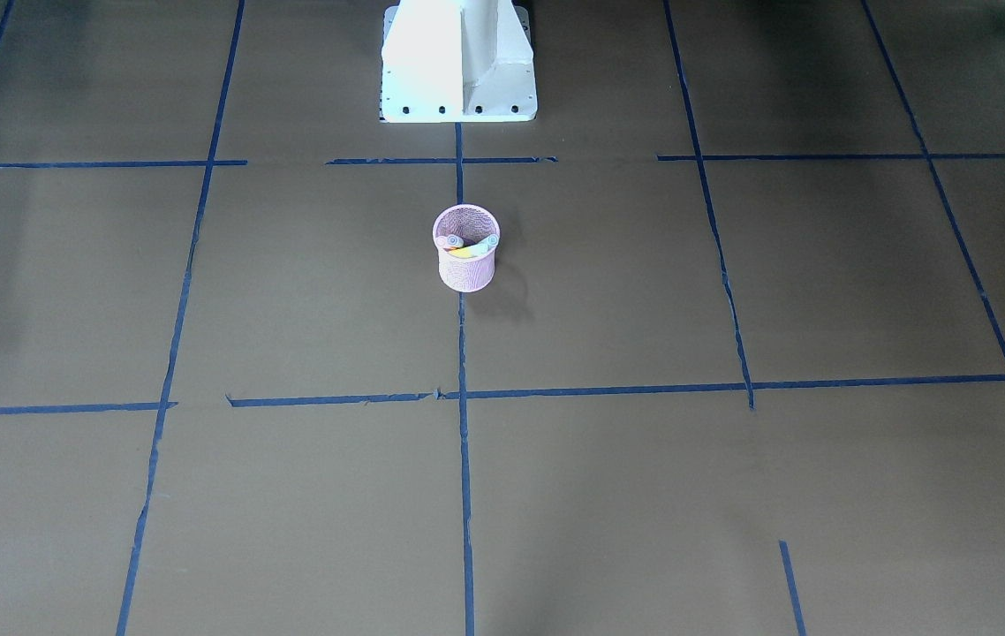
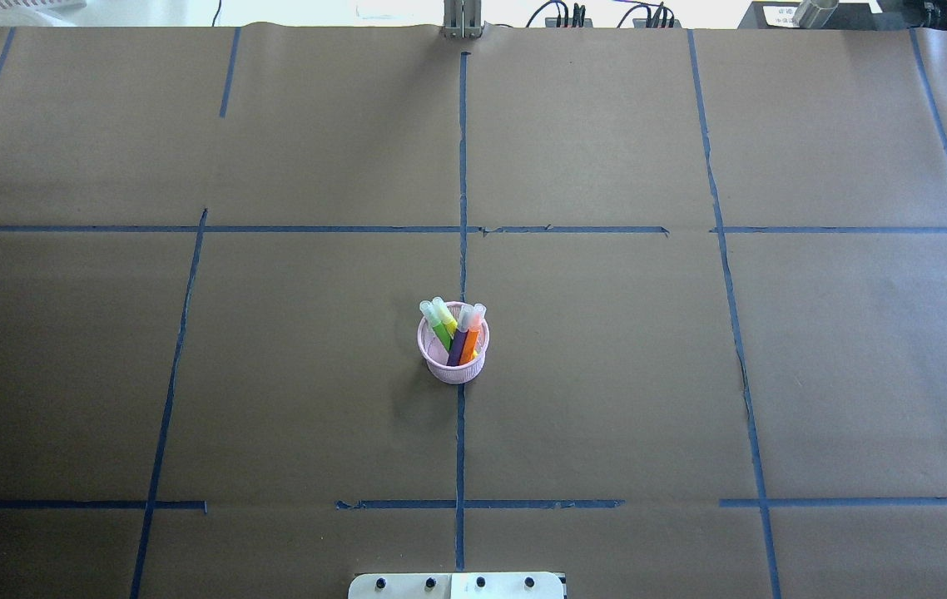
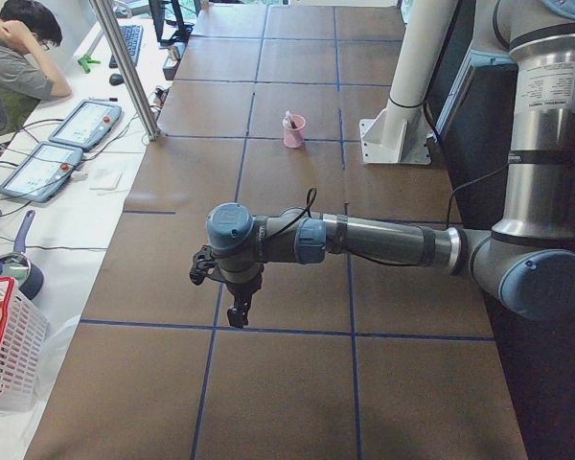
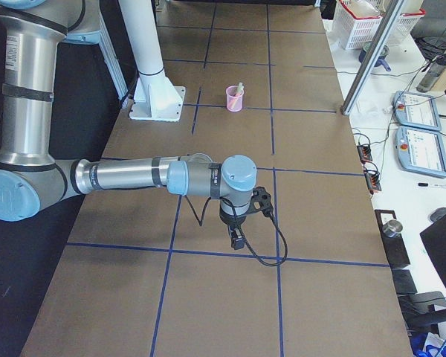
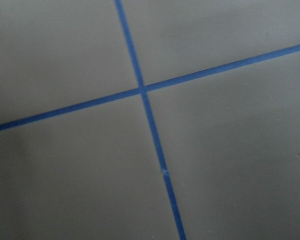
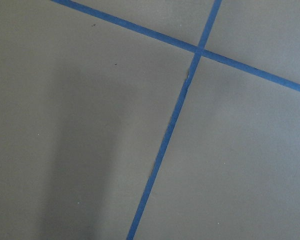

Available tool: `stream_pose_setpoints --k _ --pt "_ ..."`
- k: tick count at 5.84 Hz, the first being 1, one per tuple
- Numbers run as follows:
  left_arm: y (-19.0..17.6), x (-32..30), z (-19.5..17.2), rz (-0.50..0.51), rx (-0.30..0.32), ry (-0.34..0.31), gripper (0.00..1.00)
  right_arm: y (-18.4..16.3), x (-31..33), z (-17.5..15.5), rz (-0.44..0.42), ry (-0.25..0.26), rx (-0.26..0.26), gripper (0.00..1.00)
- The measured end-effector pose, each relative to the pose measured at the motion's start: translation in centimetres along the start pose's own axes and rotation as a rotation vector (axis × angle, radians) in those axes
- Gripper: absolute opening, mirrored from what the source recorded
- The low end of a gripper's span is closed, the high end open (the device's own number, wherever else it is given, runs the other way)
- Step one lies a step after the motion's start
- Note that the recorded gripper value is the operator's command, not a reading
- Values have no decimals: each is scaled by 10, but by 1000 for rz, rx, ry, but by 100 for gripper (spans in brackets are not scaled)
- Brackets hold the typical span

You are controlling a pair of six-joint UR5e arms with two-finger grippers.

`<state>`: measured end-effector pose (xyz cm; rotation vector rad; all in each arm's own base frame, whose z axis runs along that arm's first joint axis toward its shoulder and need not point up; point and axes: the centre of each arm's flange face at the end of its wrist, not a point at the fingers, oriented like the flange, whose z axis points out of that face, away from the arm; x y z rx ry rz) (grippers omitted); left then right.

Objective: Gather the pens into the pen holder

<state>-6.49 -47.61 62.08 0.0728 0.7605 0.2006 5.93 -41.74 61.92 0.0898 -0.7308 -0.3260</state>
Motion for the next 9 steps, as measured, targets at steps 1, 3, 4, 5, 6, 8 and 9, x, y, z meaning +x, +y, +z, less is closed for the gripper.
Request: stream_pose_setpoints --k 1,3,4,5,6,8,9 --pt "10 -7 2 -13 0 0 100 4 2 1 5 -1 0 100" --pt "11 -8 0 -10 14 -6 100 5 2 2 9 -2 1 100" --pt "7 -5 -5 0 24 -13 100 5 2 1 9 -2 2 100" --pt "8 -4 -6 5 26 -15 100 5 2 2 10 -2 1 100" --pt "9 -4 -5 6 25 -13 100 5 3 2 11 -2 0 100" --pt "10 -2 -6 7 27 -8 100 6 3 3 12 -3 -2 100" --pt "11 -3 -5 6 26 -7 100 6 3 4 13 -4 -4 100"
